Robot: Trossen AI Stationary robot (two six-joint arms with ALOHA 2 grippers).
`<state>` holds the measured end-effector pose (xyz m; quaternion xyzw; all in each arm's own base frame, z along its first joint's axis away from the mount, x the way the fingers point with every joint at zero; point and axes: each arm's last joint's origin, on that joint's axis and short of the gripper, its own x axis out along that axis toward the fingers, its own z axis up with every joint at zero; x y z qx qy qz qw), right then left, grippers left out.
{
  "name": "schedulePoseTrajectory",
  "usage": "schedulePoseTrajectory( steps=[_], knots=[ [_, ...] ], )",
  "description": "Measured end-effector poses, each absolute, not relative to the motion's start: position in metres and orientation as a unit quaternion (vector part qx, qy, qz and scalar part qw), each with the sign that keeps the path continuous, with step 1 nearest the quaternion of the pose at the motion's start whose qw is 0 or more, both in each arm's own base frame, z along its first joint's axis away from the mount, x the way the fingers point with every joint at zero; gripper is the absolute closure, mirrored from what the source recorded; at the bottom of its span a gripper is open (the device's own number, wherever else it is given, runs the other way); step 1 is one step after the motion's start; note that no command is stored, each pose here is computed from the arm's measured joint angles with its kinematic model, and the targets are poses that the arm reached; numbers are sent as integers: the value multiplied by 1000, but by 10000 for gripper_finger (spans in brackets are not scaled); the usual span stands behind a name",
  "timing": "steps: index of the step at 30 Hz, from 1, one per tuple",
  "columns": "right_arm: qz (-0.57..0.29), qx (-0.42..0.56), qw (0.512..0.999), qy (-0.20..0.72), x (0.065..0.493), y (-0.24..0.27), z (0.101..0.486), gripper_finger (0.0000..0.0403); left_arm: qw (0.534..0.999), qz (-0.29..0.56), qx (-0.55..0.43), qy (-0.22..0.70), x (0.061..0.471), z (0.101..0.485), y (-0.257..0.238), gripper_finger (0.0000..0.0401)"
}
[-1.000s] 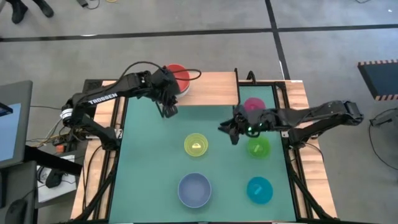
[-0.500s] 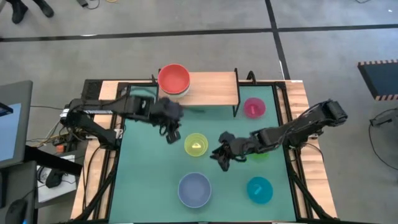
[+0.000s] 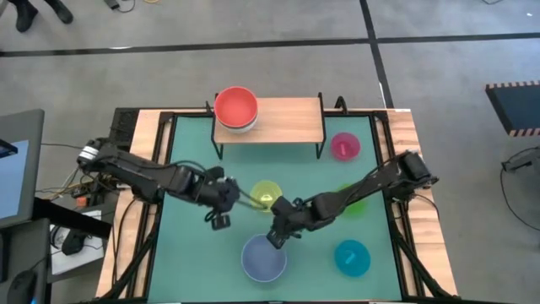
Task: Place and stack bowls onto a shelf
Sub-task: Stack the large purple bowl on the large white bowl on the shelf
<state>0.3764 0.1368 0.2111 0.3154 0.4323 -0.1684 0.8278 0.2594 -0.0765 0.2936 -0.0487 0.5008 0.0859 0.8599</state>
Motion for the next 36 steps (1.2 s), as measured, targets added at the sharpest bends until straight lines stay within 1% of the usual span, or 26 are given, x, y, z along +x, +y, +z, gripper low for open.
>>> schedulePoseTrajectory(
  steps=[4,7,11,15,21,24,28,32,36],
  knots=[
    [-186,327,812,447,382,148,212,223,876,64,-66,473,243,285,-88,320],
    [-183,354,808,435,381,156,215,208,890,58,-99,441,234,283,-90,320],
    [-186,361,801,440,376,164,214,199,903,57,-137,403,222,281,-91,320],
    [-182,362,800,443,373,171,213,202,912,60,-160,373,215,282,-93,320],
    [-196,360,789,457,373,175,200,216,918,63,-145,363,211,282,-101,319],
    [-199,361,781,469,374,175,193,222,921,65,-143,357,211,283,-103,307],
    [-197,368,775,475,377,175,188,247,925,72,-148,344,212,284,-103,266],
    [-200,369,771,479,377,173,187,300,927,70,-153,335,216,284,-105,220],
    [-200,369,771,479,377,173,187,357,927,72,-152,334,216,285,-105,191]
  ],
)
